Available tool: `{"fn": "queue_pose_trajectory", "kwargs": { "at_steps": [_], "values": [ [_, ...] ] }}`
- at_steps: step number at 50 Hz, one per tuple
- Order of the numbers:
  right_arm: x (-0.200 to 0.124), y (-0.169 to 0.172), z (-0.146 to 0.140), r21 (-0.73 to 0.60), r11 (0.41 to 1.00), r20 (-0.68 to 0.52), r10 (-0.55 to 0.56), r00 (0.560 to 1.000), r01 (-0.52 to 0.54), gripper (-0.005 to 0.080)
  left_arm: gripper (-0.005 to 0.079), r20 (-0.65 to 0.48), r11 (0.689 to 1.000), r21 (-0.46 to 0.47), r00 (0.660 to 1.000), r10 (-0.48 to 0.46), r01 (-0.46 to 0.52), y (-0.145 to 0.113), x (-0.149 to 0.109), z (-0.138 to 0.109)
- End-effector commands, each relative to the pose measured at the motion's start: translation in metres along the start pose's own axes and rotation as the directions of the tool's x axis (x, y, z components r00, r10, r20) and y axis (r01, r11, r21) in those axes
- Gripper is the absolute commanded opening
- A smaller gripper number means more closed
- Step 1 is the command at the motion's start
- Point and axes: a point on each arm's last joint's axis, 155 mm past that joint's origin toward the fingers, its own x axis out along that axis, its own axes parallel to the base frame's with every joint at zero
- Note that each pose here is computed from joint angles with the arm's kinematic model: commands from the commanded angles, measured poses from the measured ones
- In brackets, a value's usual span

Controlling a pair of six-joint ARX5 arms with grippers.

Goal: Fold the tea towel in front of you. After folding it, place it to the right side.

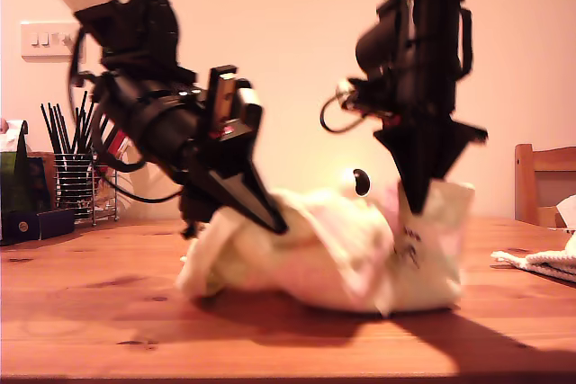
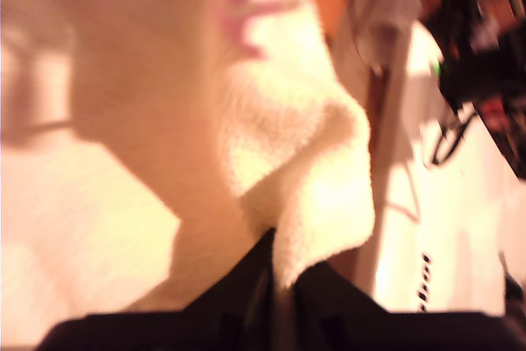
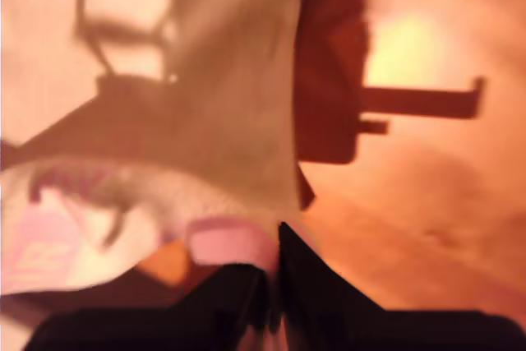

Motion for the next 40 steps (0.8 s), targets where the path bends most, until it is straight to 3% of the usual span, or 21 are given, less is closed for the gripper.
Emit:
{"fn": "queue_pose_trajectory", "kwargs": {
  "at_steps": [1, 5, 10, 20, 29, 34, 40],
  "values": [
    [-0.006, 0.009, 0.000, -0.021, 1.000, 0.019, 0.015, 1.000, -0.015, 0.0104, 0.0237, 0.001, 1.000, 0.019, 1.000, -0.004, 0.004, -0.005, 0.000, 0.000],
    [-0.010, 0.013, 0.000, -0.026, 0.999, 0.031, 0.026, 0.999, -0.026, 0.0228, 0.0374, -0.010, 1.000, 0.006, 1.000, -0.008, 0.008, -0.006, 0.000, -0.003],
    [-0.020, 0.015, 0.000, -0.041, 0.999, 0.056, 0.022, 0.998, -0.020, 0.0321, 0.0415, -0.031, 0.999, -0.027, 0.999, -0.018, 0.017, -0.009, 0.000, -0.010],
    [-0.049, 0.021, -0.001, -0.095, 0.995, 0.139, 0.022, 0.990, -0.008, 0.0334, 0.0415, -0.070, 0.995, -0.092, 0.997, -0.045, 0.039, -0.017, -0.002, -0.022],
    [-0.054, 0.024, 0.014, -0.104, 0.994, 0.205, 0.049, 0.978, -0.028, 0.0334, 0.0413, -0.095, 0.988, -0.146, 0.993, -0.067, 0.053, -0.022, -0.006, -0.031],
    [-0.061, 0.023, 0.040, -0.125, 0.992, 0.308, 0.049, 0.950, -0.010, 0.0333, 0.0352, -0.094, 0.990, -0.137, 0.995, -0.030, 0.017, -0.012, -0.009, -0.031],
    [-0.067, 0.022, 0.062, -0.139, 0.990, 0.388, 0.044, 0.921, 0.011, 0.0280, 0.0131, -0.055, 0.991, -0.111, 0.996, 0.070, -0.076, 0.016, -0.017, -0.021]
  ]
}}
